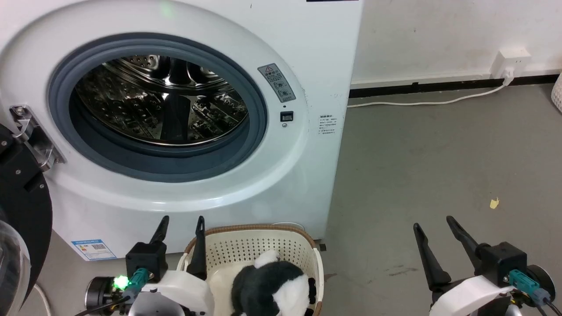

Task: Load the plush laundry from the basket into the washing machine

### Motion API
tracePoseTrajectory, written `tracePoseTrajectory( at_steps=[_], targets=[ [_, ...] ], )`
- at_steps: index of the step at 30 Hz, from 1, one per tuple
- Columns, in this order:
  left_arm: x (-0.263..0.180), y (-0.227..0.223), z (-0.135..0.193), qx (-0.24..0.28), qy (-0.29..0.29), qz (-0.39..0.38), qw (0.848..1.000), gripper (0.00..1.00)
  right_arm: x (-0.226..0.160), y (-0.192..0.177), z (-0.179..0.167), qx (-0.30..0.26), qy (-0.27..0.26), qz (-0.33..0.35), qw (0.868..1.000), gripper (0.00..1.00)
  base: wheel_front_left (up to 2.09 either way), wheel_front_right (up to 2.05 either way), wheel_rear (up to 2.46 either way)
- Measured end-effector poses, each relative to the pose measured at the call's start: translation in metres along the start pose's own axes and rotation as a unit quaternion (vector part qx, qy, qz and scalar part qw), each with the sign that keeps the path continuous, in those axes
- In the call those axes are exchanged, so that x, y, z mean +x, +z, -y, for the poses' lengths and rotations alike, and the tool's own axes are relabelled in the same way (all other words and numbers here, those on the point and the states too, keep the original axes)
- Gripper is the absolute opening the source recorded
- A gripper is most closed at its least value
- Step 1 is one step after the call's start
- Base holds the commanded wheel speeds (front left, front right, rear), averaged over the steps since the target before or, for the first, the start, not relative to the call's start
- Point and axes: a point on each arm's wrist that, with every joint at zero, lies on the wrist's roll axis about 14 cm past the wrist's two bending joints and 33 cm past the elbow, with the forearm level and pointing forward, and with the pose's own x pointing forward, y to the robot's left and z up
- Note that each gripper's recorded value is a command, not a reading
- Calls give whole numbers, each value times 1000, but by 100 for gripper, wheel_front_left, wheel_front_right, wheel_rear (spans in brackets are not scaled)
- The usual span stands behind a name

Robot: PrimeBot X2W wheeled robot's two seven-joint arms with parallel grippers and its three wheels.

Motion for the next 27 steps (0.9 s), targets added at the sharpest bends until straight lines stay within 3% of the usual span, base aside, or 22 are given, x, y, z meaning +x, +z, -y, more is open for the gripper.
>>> tracePoseTrajectory(
  at_steps=[15,27],
  targets=[
    [21,-30,32,-37,-43,-48,997,100,2,-13,11,25,-18,-9,999,100,0,0,0],
    [38,-77,69,-66,-88,-135,985,100,5,-35,24,48,-38,-31,998,100,0,0,0]
  ],
)
